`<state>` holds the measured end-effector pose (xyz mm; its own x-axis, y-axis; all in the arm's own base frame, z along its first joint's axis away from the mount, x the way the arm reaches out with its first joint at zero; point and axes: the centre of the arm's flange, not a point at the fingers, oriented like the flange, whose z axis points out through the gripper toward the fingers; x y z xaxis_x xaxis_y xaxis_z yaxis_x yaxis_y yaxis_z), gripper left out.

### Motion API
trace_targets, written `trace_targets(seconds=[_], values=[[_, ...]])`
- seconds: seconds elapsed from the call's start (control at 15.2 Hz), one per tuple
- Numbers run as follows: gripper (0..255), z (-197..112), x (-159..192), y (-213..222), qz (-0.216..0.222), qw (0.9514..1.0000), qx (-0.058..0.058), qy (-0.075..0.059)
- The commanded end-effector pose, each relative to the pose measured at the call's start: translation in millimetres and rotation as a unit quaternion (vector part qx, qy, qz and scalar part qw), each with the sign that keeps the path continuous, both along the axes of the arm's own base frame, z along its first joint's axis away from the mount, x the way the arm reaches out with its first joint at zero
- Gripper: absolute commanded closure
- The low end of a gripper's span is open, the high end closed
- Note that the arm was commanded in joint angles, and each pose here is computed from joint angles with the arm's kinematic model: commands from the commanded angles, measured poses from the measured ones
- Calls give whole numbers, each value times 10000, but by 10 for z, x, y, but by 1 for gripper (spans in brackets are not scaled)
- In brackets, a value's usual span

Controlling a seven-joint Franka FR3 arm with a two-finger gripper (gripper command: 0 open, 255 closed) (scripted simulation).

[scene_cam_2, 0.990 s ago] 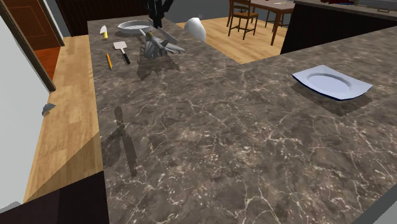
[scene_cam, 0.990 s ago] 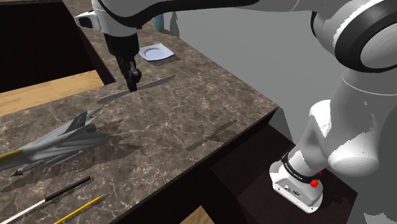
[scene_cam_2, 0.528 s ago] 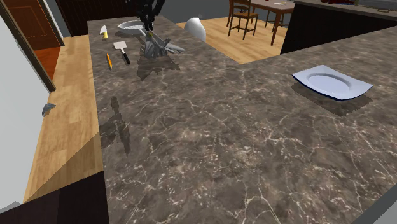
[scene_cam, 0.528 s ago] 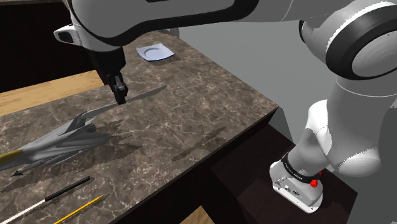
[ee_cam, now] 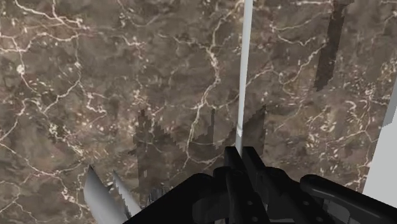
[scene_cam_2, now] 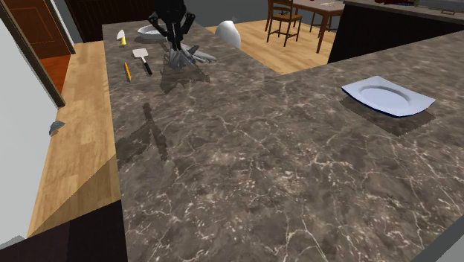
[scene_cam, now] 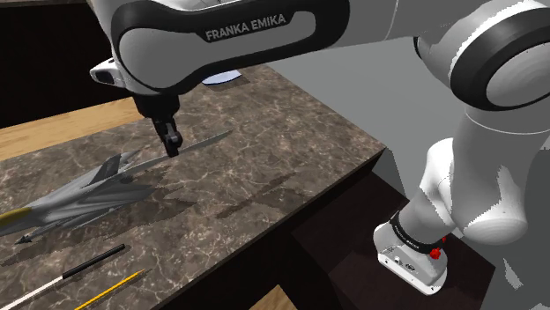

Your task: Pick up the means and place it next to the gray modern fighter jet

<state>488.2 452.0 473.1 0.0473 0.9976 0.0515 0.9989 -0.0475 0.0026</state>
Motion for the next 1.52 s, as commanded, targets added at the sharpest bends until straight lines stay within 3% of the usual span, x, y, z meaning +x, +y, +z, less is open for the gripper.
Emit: trace_targets(seconds=[0.0, 1.12, 1.45], values=[[255, -113, -1, 8, 0, 10000, 3, -2], [255, -1039, -1, 8, 0, 10000, 3, -2], [255, -1039, -1, 8, 0, 10000, 3, -2]])
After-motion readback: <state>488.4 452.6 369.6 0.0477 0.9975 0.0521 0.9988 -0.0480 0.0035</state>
